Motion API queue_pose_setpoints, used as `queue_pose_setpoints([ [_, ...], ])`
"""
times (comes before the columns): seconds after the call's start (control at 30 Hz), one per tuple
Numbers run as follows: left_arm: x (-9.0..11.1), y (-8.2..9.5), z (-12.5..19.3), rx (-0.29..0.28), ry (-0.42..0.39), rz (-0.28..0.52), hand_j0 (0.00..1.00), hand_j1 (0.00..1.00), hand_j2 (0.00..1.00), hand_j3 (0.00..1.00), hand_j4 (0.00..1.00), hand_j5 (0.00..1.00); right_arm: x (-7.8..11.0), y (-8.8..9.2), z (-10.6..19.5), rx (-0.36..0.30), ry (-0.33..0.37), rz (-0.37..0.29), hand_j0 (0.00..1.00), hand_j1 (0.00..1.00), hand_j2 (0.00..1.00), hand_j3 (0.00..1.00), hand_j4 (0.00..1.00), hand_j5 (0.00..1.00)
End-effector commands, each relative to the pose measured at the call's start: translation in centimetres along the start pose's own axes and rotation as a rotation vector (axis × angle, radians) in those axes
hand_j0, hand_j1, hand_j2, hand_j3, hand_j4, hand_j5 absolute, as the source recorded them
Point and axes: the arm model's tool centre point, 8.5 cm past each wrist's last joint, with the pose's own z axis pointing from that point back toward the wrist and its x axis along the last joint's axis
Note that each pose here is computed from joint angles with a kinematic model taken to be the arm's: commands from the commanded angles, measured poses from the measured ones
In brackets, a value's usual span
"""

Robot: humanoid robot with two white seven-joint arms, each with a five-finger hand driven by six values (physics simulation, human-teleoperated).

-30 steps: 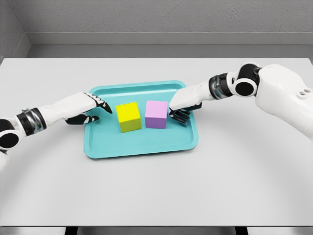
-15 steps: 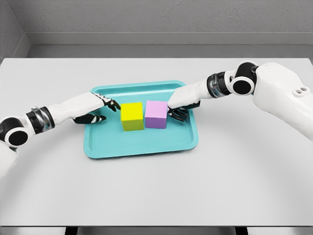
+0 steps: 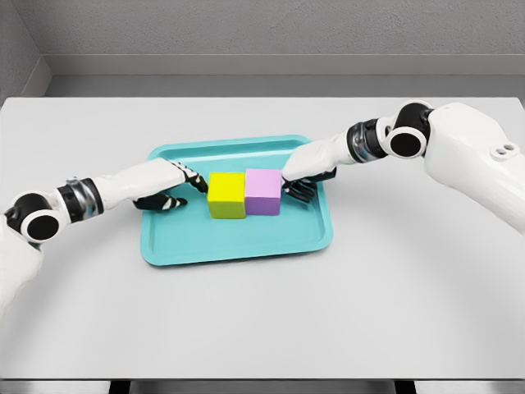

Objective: Push two cubes

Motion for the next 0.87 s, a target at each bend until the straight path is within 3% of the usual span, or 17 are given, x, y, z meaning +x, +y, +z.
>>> queue_pose_setpoints([
  [0.0,0.0,0.0,0.0,-0.001,-0.001,0.006,0.61,0.61,0.61,0.61,0.61,0.61,-0.1,0.1,0.0,0.0,0.003,-0.007,0.1,0.1,0.1,0.1,0.1,0.1],
  [0.2,-0.4,0.5,0.7,0.019,0.005,0.011,0.61,0.61,0.61,0.61,0.61,0.61,-0.4,-0.4,0.6,0.002,0.02,0.01,0.1,0.1,0.1,0.1,0.1,0.1],
  [0.33,-1.6,2.8,3.1,0.057,0.022,0.018,0.61,0.61,0.61,0.61,0.61,0.61,-0.8,-1.3,1.5,-0.008,0.037,0.024,0.1,0.1,0.1,0.1,0.1,0.1],
  [0.43,-2.2,3.1,4.2,0.06,0.04,0.015,0.61,0.61,0.61,0.61,0.61,0.61,-1.1,-2.4,2.4,-0.023,0.053,0.039,0.1,0.1,0.1,0.1,0.1,0.1],
  [0.5,-2.4,4.4,5.9,0.083,0.043,0.012,0.61,0.61,0.61,0.61,0.61,0.61,-2.6,-1.9,4.9,-0.034,0.103,0.022,0.11,0.11,0.11,0.11,0.11,0.11],
  [0.53,-3.4,6.0,9.3,0.082,0.084,-0.009,0.7,0.7,0.7,0.7,0.7,0.7,-3.8,-1.7,7.1,-0.073,0.14,-0.003,0.11,0.11,0.11,0.11,0.11,0.11],
  [0.57,-4.0,6.6,11.0,0.104,0.112,-0.006,1.0,1.0,1.0,1.0,1.0,1.0,-4.7,-1.3,8.8,-0.101,0.171,-0.026,0.11,0.11,0.11,0.11,0.11,0.11],
  [0.63,-4.8,5.9,12.0,0.087,0.146,0.002,1.0,1.0,1.0,1.0,1.0,1.0,-6.5,0.6,12.7,-0.115,0.247,-0.067,0.12,0.12,0.12,0.12,0.12,0.12],
  [0.73,-5.8,4.8,12.7,0.074,0.182,0.031,1.0,1.0,1.0,1.0,1.0,1.0,-7.9,3.3,16.0,-0.105,0.312,-0.116,0.14,0.14,0.14,0.14,0.14,0.14],
  [0.77,-6.0,4.7,12.8,0.072,0.188,0.037,1.0,1.0,1.0,1.0,1.0,1.0,-8.2,4.6,16.7,-0.094,0.329,-0.137,0.41,0.41,0.41,0.41,0.41,0.41],
  [0.8,-6.1,4.4,12.8,0.07,0.191,0.043,1.0,1.0,1.0,1.0,1.0,1.0,-8.4,5.2,16.8,-0.099,0.335,-0.153,0.83,0.83,0.83,0.83,0.83,0.83],
  [0.83,-6.0,4.3,12.7,0.07,0.188,0.045,1.0,1.0,1.0,1.0,1.0,1.0,-9.1,6.9,17.0,-0.085,0.357,-0.197,1.0,1.0,1.0,1.0,1.0,1.0],
])
